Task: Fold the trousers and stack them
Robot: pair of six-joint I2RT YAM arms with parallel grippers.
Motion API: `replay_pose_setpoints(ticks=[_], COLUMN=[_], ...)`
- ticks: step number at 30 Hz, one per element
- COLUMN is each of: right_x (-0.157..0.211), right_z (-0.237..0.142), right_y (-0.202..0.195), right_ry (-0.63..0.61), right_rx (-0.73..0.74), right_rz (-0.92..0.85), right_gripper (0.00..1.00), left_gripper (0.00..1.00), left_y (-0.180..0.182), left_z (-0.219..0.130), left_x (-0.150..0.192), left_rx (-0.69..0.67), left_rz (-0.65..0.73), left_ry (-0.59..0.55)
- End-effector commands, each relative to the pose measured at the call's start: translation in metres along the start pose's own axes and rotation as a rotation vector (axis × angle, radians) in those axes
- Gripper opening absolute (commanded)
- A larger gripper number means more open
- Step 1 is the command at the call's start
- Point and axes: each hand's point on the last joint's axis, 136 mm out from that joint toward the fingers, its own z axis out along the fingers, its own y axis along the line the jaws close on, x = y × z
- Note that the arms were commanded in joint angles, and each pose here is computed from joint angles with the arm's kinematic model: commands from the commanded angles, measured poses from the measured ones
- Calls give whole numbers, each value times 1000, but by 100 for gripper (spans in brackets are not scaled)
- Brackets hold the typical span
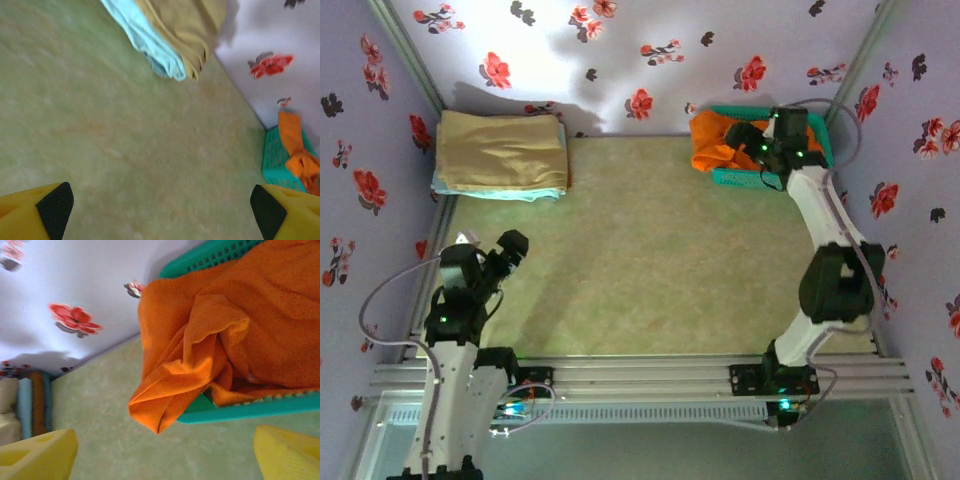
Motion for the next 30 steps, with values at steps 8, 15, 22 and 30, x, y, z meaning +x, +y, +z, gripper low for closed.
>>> replay_pose_setpoints(ticks=[8, 15, 22, 30], right_x=[35, 37, 16, -60], right_z=[114, 142, 128, 22], right_y=[-26, -33, -4, 85], right_ry=[225, 228, 204, -119], right_rx=[113, 149, 66, -48], right_rz=[-17, 24, 32, -98], right_gripper=[83, 43, 0, 0], left_gripper=[94, 93, 93, 89], left_y=[-20, -21, -25, -32], left_z=[-18, -27, -31, -26], left_x=[14, 14, 12, 14], left_rx=[74, 80, 82, 125], left_rz=[20, 23, 39, 19], left_ry=[94, 86, 85, 103])
